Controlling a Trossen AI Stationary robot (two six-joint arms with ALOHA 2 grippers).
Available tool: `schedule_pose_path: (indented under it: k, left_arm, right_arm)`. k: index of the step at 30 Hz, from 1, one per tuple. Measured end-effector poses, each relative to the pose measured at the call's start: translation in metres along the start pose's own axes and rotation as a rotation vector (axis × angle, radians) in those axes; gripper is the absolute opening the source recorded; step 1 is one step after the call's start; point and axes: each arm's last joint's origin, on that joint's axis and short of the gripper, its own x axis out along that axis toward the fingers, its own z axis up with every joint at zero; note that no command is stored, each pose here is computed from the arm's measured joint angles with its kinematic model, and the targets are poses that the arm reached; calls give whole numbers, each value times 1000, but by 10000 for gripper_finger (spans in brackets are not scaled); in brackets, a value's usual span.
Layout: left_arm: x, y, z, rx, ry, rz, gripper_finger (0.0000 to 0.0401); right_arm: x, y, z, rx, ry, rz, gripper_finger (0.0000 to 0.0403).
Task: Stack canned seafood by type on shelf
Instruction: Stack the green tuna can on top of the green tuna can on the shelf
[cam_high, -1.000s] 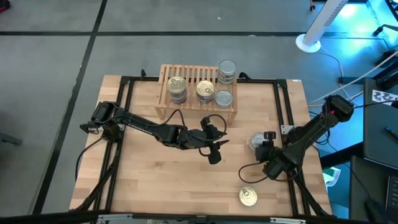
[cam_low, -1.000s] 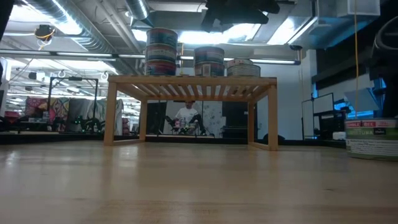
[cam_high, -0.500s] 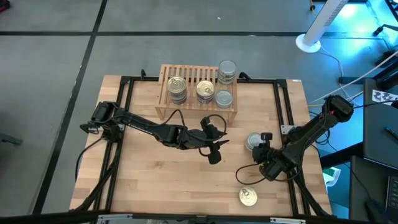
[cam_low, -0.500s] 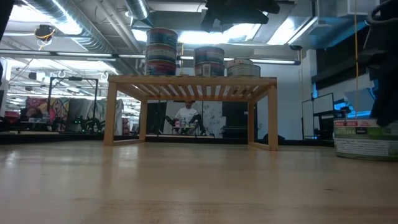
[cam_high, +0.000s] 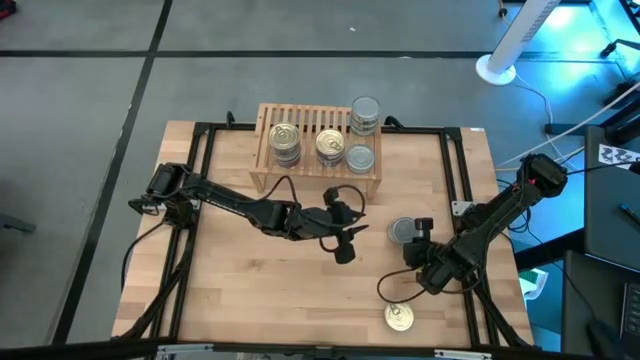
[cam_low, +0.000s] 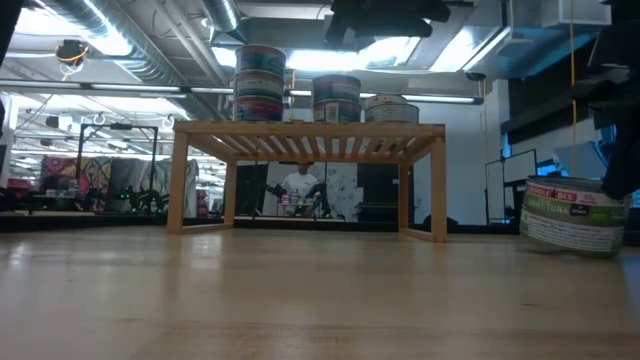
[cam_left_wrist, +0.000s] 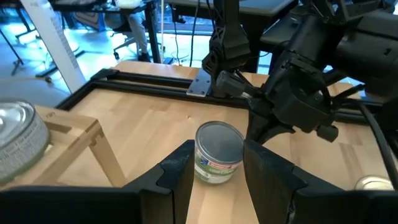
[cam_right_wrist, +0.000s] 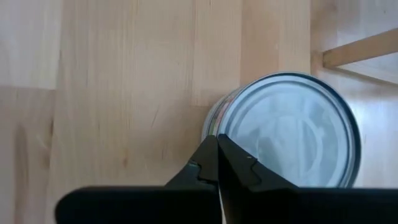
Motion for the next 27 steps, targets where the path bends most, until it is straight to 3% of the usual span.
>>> schedule_pose_path:
  k: [10,19,22,27]
  left_arm:
    - [0,0,0,144,-2,-3,131]
    - [7,3,0,209,-16,-136,155]
    - [20,0,-9,242,-46,-159,175]
    - [45,-2,-32,404,-62,-147,203]
  right_arm:
    - [0,-2,-1,-12,2,-22,2]
    - [0,-2,-1,-38,-10,-42,1]
    - [0,-2,-1,-38,-12,-44,1]
    - [0,-2,0,-37,-19,-51,1]
